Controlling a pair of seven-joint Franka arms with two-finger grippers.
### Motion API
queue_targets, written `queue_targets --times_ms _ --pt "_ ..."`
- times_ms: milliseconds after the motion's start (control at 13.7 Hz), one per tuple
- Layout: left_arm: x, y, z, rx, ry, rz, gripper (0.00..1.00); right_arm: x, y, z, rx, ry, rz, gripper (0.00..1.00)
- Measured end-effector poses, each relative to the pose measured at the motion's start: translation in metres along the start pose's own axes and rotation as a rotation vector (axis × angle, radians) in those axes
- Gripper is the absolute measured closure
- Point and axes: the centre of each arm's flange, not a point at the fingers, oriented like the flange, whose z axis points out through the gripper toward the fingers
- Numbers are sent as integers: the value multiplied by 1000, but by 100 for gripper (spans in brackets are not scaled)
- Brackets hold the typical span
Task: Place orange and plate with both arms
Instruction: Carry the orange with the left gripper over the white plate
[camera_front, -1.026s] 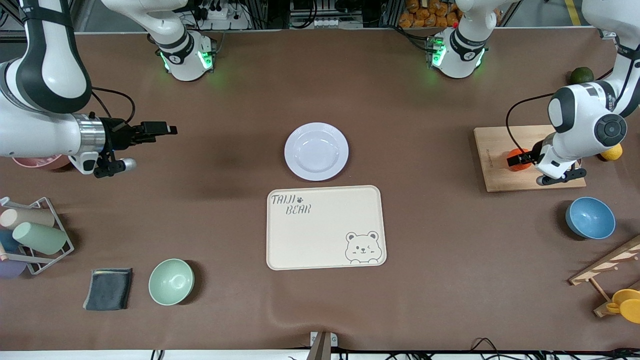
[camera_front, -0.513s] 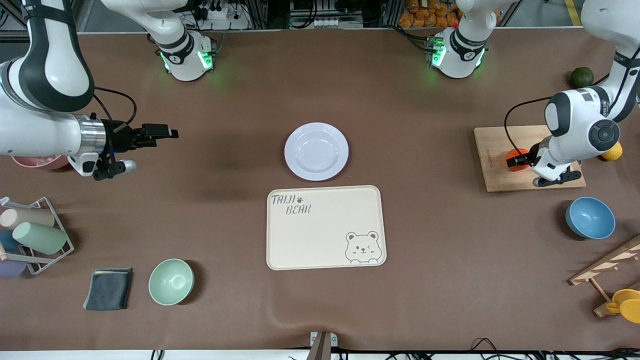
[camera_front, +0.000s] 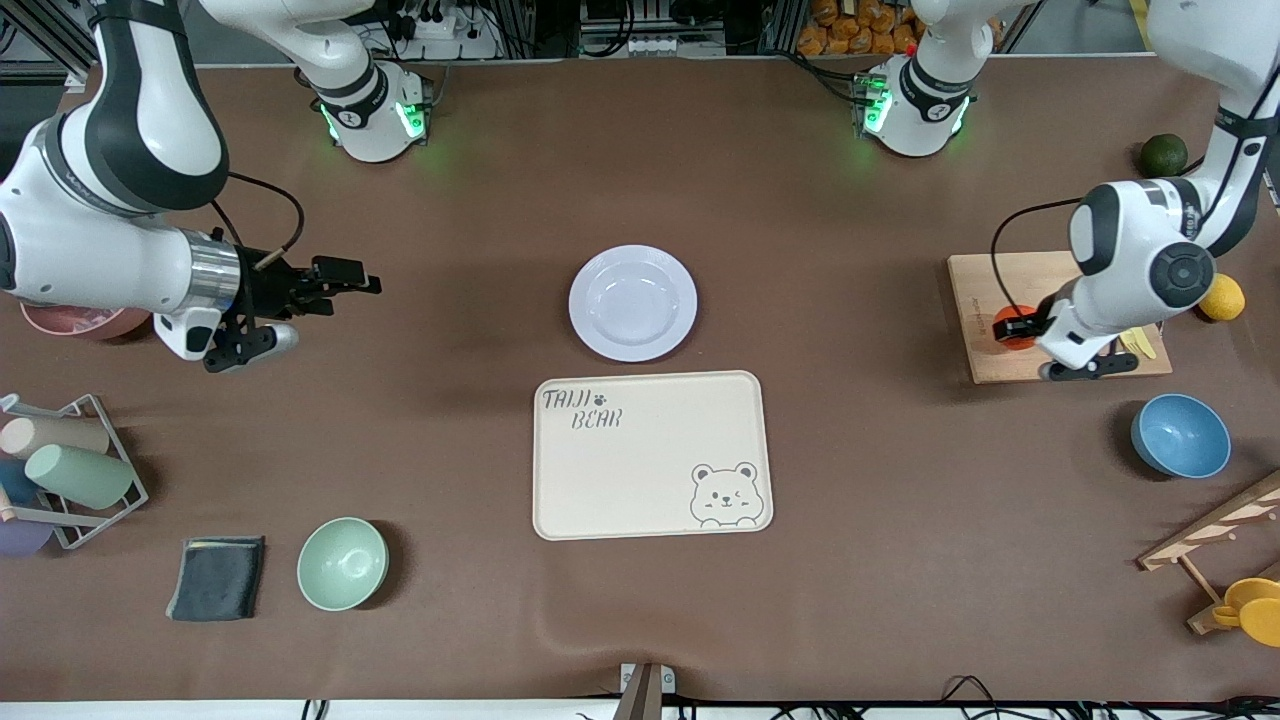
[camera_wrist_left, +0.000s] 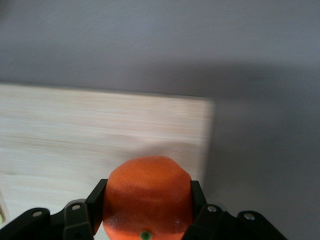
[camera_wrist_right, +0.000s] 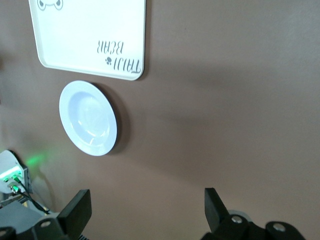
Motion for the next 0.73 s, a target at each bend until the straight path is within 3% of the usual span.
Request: queue_targets --times_ms 366,733 --pt "-27 179 -73 -2 99 -22 32 2 2 -6 -3 18 2 0" --pt "-105 352 -74 -48 99 -18 32 1 -3 -10 -1 13 -6 0"
